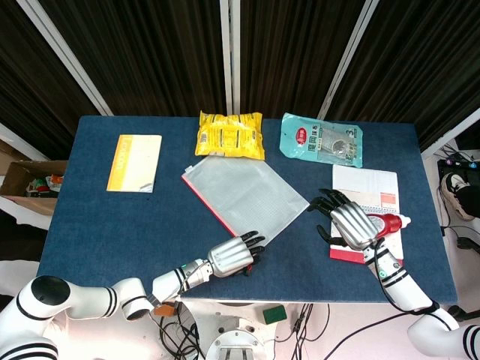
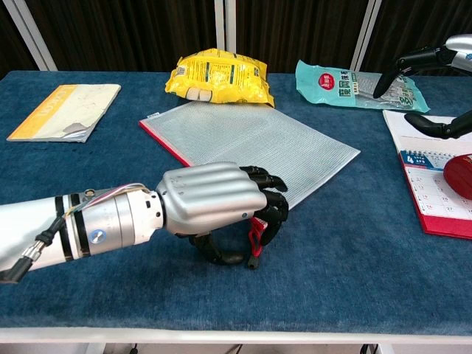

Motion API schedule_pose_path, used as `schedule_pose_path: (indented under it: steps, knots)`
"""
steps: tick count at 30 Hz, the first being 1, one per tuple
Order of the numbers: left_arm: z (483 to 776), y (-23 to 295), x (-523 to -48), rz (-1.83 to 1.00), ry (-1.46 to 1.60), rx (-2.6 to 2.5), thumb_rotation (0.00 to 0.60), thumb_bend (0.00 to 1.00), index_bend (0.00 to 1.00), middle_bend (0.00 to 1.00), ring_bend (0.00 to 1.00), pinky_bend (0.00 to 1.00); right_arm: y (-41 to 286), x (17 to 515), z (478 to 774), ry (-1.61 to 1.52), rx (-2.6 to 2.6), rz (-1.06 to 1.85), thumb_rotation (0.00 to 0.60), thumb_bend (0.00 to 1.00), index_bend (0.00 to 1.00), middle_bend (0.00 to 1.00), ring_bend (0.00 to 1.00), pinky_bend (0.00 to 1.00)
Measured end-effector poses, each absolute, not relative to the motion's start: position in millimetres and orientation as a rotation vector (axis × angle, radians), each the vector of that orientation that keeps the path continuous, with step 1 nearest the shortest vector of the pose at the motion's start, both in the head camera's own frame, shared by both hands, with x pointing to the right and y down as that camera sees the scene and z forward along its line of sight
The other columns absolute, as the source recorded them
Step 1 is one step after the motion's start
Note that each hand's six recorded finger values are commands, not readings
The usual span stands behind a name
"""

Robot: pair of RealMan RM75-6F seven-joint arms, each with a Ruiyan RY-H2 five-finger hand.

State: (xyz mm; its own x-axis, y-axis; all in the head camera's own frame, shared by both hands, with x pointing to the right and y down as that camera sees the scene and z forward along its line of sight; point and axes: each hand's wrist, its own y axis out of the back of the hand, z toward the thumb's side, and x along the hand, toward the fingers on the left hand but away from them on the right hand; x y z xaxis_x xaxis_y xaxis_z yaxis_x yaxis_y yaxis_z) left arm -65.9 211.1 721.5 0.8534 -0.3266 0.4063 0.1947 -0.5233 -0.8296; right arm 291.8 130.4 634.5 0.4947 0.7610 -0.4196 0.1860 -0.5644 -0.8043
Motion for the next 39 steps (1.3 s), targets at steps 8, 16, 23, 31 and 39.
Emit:
schedule_pose_path:
  steps: [8,16,23,31,39]
  knots:
    - [719.3,211.9,-62.3,-0.647,0.099,-2.025,0.600,0.31,0.46,0.22,0.08,0.11,131.5,293.1,633.6,-0.779,-2.032,1.040,0.600,0.46,0.34,0.28,0.08,0.18]
    - [722.6,213.0,-59.8,-0.657,0.084,-2.019,0.600,0.31,0.46,0.22,0.08,0.11,133.0,296.0,631.4,-0.788,-2.026,1.040,0.600,0.46,0.34,0.28,0.08,0.18]
    - [724.5,214.2,-63.0,-0.667,0.086,-2.019,0.600,0.37,0.51,0.22,0.08,0.11,133.1,295.4,631.9,-0.787,-2.029,1.038,0.600,0.46,0.34,0.28,0.08,0.18]
    - [725.8,214.7,-66.2,-0.671,0.107,-2.021,0.600,0.44,0.53,0.22,0.08,0.11,133.2,294.9,632.6,-0.783,-2.029,1.041,0.600,0.46,0.34,0.28,0.08,0.18]
    - [728.5,215.3,-70.3,-0.683,0.115,-2.018,0.600,0.50,0.56,0.22,0.08,0.11,133.7,294.0,632.3,-0.781,-2.031,1.039,0.600,0.46,0.34,0.28,0.08,0.17]
